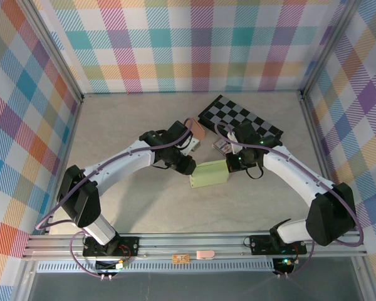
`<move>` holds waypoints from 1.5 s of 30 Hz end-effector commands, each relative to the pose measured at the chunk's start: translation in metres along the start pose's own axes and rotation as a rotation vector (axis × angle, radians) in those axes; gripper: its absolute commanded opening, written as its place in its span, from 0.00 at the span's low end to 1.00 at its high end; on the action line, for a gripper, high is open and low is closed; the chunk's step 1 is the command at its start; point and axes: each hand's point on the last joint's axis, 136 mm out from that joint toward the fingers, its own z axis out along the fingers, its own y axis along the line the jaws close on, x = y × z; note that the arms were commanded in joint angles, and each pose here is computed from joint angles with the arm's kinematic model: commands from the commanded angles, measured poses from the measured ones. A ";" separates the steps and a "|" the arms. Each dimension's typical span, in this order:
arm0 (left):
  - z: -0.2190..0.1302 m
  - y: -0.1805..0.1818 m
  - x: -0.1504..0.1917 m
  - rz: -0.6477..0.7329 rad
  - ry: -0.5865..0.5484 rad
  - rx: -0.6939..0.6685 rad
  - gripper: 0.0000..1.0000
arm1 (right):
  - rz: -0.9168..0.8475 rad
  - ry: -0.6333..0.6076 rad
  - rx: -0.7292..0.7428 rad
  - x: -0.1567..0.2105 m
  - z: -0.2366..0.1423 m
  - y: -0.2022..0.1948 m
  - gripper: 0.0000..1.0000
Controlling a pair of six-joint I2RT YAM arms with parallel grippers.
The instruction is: Fold the paper box
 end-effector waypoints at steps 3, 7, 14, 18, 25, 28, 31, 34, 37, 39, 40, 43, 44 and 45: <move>0.001 -0.009 -0.004 -0.013 0.005 0.027 0.27 | 0.013 0.019 0.019 0.000 -0.001 -0.001 0.03; 0.001 -0.010 -0.002 -0.024 0.002 0.016 0.27 | 0.017 0.018 0.028 0.000 -0.001 -0.002 0.03; 0.000 -0.007 -0.002 -0.048 -0.019 -0.013 0.22 | 0.025 0.022 0.031 0.000 0.000 -0.003 0.03; 0.001 -0.006 -0.001 -0.086 -0.022 -0.024 0.18 | 0.034 0.019 0.039 -0.002 -0.002 -0.003 0.03; 0.005 -0.004 0.002 -0.212 -0.024 -0.042 0.17 | 0.048 0.024 0.055 -0.002 -0.002 -0.004 0.02; 0.004 0.000 0.005 -0.282 -0.034 -0.060 0.17 | 0.049 0.022 0.065 -0.002 -0.003 -0.004 0.02; 0.004 0.002 0.006 -0.344 -0.051 -0.065 0.17 | 0.056 0.019 0.070 -0.002 -0.004 -0.004 0.02; 0.003 0.002 0.005 -0.380 -0.063 -0.064 0.18 | 0.061 0.016 0.073 -0.003 -0.004 -0.002 0.01; 0.001 0.002 0.002 -0.393 -0.081 -0.062 0.18 | 0.061 0.016 0.075 -0.003 -0.004 -0.001 0.01; 0.000 0.003 0.002 -0.388 -0.085 -0.070 0.18 | 0.061 0.015 0.077 -0.003 -0.004 0.000 0.01; 0.000 0.004 0.001 -0.382 -0.088 -0.074 0.18 | 0.060 0.016 0.077 -0.002 -0.004 -0.001 0.01; 0.001 0.003 0.000 -0.371 -0.082 -0.075 0.16 | 0.060 0.017 0.079 -0.001 -0.004 -0.001 0.01; 0.001 0.002 -0.001 -0.372 -0.085 -0.071 0.14 | 0.059 0.016 0.080 -0.001 -0.005 -0.001 0.01; 0.001 0.002 -0.002 -0.373 -0.085 -0.068 0.13 | 0.060 0.016 0.080 -0.001 -0.005 -0.001 0.01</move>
